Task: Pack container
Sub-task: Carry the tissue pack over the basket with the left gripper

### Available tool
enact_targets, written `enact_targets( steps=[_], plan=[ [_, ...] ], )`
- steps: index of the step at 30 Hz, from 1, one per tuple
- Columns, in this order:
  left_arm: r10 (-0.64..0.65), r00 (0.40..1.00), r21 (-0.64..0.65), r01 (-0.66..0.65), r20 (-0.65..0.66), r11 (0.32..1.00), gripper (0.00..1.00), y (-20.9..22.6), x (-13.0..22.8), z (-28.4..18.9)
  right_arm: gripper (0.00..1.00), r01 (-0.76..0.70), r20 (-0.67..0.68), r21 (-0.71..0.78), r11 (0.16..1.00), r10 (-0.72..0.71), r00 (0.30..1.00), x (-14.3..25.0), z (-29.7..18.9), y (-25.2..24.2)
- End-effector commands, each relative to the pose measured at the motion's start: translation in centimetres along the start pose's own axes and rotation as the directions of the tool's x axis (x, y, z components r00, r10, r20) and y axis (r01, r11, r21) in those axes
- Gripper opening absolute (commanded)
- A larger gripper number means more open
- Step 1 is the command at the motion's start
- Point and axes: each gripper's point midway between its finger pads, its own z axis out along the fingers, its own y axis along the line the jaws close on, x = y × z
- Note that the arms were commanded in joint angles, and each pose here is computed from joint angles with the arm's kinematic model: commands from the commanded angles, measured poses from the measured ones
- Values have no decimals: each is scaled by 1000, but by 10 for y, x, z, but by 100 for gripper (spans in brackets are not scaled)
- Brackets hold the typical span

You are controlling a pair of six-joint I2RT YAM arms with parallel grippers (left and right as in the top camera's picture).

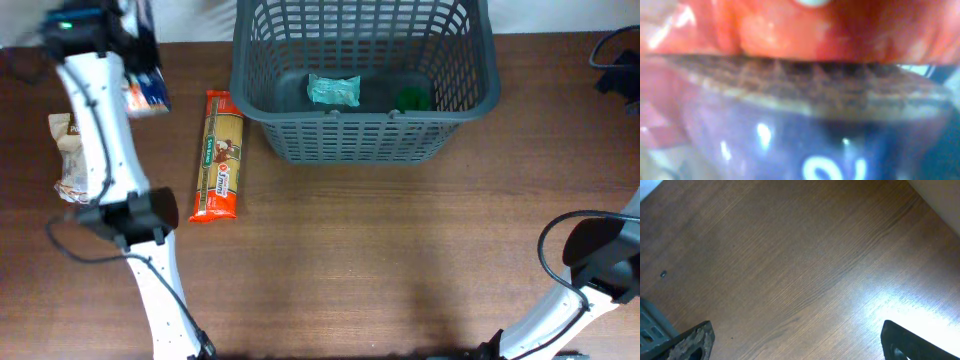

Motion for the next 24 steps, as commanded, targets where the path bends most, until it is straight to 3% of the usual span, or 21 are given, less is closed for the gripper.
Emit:
enact_targets(
  steps=[1,2,6,11,14,24],
  plan=[
    [13,947,76,-39,322,996,2,-35,-33,-161,98,-8,10,-7,1000,8,1000,0,-5,2],
    [35,919,104,-82,392,991,2,-56,-31,-201,99,-8,10,-7,1000,8,1000,0,-5,2],
    [81,848,183,-205,524,962,2,-113,-25,-269,99,-8,10,-7,1000,8,1000,0,-5,2],
    [163,775,264,-393,611,881,2,-196,-8,-305,99,-8,10,-7,1000,8,1000,0,-5,2],
    [214,751,296,-482,625,825,2,-249,-2,-296,99,-8,10,-7,1000,8,1000,0,-5,2],
    [251,765,290,-493,593,820,2,-311,-24,-202,99,-8,10,-7,1000,8,1000,0,-5,2]
  ],
)
